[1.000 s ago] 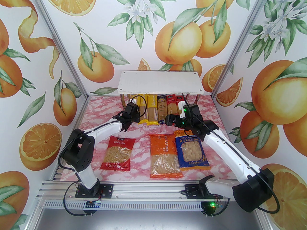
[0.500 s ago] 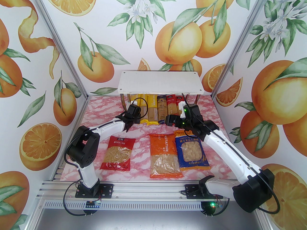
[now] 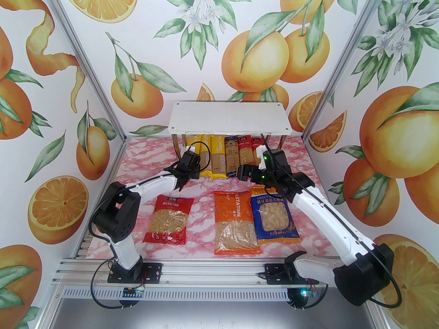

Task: Place and organize the pasta boxes and bags onto the shelf

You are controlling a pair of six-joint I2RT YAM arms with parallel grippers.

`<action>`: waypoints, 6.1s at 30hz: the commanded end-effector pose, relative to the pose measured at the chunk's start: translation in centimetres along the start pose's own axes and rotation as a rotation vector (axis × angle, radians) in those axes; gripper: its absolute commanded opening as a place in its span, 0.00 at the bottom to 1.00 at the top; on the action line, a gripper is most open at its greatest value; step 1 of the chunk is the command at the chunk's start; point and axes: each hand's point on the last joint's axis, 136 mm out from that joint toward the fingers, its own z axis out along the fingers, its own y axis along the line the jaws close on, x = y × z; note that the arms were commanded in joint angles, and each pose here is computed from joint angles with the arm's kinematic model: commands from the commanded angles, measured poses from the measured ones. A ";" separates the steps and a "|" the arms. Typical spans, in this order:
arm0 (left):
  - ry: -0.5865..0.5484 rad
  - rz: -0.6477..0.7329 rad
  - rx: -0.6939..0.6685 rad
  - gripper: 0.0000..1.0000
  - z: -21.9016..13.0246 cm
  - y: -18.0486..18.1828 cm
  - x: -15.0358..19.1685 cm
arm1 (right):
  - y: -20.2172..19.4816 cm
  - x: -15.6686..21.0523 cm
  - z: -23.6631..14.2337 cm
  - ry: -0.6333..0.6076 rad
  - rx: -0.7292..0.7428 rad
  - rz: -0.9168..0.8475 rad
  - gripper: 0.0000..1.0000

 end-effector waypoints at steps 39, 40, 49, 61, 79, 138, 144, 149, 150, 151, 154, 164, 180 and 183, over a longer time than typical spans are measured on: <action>-0.187 -0.397 -0.051 0.34 -21.4 11.7 3.7 | 23.5 28.0 7.2 0.659 -0.477 -0.199 0.76; -0.189 -0.396 -0.051 0.34 -21.4 11.8 3.6 | 23.6 28.3 7.4 0.669 -0.466 -0.205 0.76; -0.207 -0.395 -0.060 0.37 -21.6 12.2 3.6 | 22.9 30.1 9.8 0.752 -0.357 -0.231 0.72; -0.203 -0.399 -0.059 0.39 -21.0 12.4 3.9 | 22.0 30.1 10.2 0.757 -0.308 -0.238 0.73; -0.193 -0.404 -0.058 0.42 -20.2 12.3 3.9 | 19.1 29.3 12.0 0.766 -0.260 -0.144 0.00; -0.028 -0.501 0.029 0.93 -19.6 11.8 9.5 | 15.0 23.0 11.7 0.489 0.145 -0.535 1.00; -0.025 -0.503 0.029 0.93 -19.3 11.8 9.5 | 13.8 24.1 12.8 0.529 0.172 -0.555 1.00; -0.019 -0.502 0.027 0.94 -18.9 11.8 9.5 | 12.3 25.5 13.1 0.602 0.186 -0.566 0.96; -0.021 -0.503 0.029 0.93 -18.9 11.7 9.5 | 11.9 25.9 13.1 0.621 0.189 -0.567 0.94; -0.022 -0.503 0.030 0.93 -18.8 11.7 9.4 | 11.6 26.3 13.1 0.638 0.187 -0.568 0.92; -0.024 -0.505 0.034 0.93 -18.7 11.6 9.2 | 10.7 27.6 12.8 0.696 0.173 -0.561 0.80; -0.020 -0.506 0.041 0.93 -18.3 11.4 9.0 | 9.6 29.0 11.6 0.753 0.137 -0.530 0.12; -0.004 -0.506 0.020 0.91 -17.7 11.6 9.7 | 19.3 16.2 5.4 0.366 -0.132 -0.548 0.00; -0.007 -0.504 0.018 0.91 -17.7 11.6 9.7 | 20.5 13.0 3.0 0.287 -0.178 -0.533 0.00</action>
